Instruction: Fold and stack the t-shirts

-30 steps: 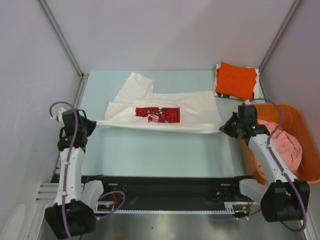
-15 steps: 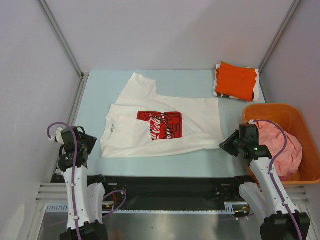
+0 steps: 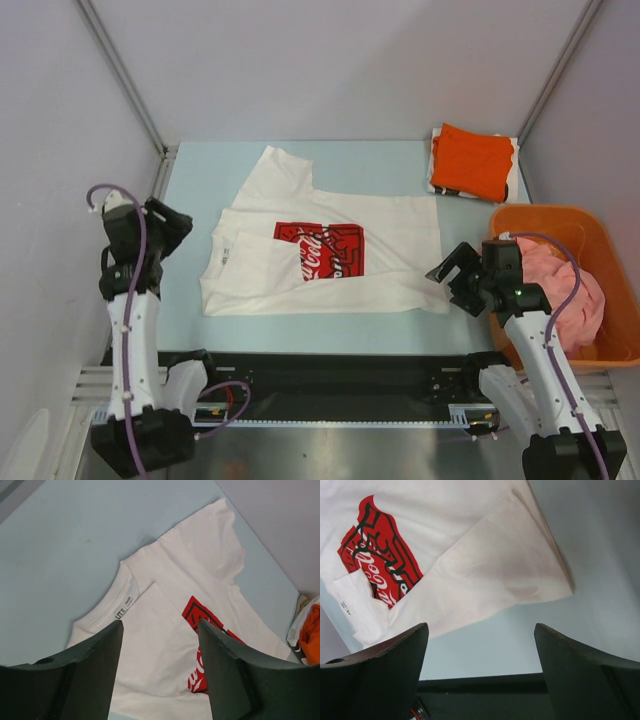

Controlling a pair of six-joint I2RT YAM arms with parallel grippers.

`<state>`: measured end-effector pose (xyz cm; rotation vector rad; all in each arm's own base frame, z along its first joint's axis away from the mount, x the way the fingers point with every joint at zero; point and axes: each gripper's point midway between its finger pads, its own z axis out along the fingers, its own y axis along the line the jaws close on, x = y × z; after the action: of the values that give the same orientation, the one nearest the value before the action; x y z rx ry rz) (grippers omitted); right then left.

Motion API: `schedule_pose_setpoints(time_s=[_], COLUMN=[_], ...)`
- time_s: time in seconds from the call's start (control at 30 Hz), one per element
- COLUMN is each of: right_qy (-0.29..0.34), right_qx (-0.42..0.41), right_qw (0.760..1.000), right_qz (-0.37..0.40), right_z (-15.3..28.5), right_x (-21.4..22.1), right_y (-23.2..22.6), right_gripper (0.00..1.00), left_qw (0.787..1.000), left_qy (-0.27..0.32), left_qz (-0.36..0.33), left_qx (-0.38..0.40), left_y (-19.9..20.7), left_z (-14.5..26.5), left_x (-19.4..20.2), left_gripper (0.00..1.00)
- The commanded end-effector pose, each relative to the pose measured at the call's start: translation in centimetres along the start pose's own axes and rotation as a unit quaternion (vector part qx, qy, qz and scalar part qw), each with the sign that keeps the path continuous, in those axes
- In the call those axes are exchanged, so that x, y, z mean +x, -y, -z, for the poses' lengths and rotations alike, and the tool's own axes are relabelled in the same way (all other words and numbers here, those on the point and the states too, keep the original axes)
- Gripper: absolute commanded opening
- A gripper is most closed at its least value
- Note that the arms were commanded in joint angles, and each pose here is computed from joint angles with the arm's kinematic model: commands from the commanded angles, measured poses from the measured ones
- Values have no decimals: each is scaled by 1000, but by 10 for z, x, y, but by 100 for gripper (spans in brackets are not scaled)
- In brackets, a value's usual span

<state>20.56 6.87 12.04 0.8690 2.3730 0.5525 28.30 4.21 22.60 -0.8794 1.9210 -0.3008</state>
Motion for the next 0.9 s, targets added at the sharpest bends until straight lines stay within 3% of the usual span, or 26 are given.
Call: schedule_pose_setpoints(time_s=[0.0,0.17,0.2,0.23,0.3,0.37,0.43,0.47,0.5,0.67,0.77,0.87], right_qy=[45,54,55,49,53,46,44,42,46,29,22,10], right_qx=[-24,-46,-48,-45,-59,-77,-104,-115,-131,-176,-184,-185], right_qw=[998,996,995,995,993,991,987,986,983,971,966,964], right_qz=[38,61,66,74,86,99,110,116,122,160,178,191], right_z=[12,4,3,0,3,2,3,4,4,2,-2,-7], right_x=[-26,-33,-35,-35,-41,-39,-37,-34,-35,-16,-8,0], right_y=[-26,-44,-47,-49,-60,-68,-80,-85,-93,-117,-122,-124], right_gripper=[93,94,93,94,94,95,96,96,97,98,99,99], left_qw=[996,982,980,978,976,973,971,969,968,965,966,971], left_qy=[26,-44,-33,-72,-72,-104,-102,-126,-113,-124,-78,-60], left_qz=[-72,-175,-181,-186,-191,-193,-194,-195,-196,-190,-182,-157], left_qx=[44,59,80,63,79,65,95,89,112,135,163,168], left_y=[45,102,127,119,138,129,149,138,157,165,194,193], left_z=[-36,-118,-125,-162,-188,-230,-250,-278,-284,-353,-368,-391], left_x=[-37,-16,-30,-10,-20,0,-4,17,6,28,8,14], left_gripper=[68,70,70,70,71,71,71,71,71,72,74,76])
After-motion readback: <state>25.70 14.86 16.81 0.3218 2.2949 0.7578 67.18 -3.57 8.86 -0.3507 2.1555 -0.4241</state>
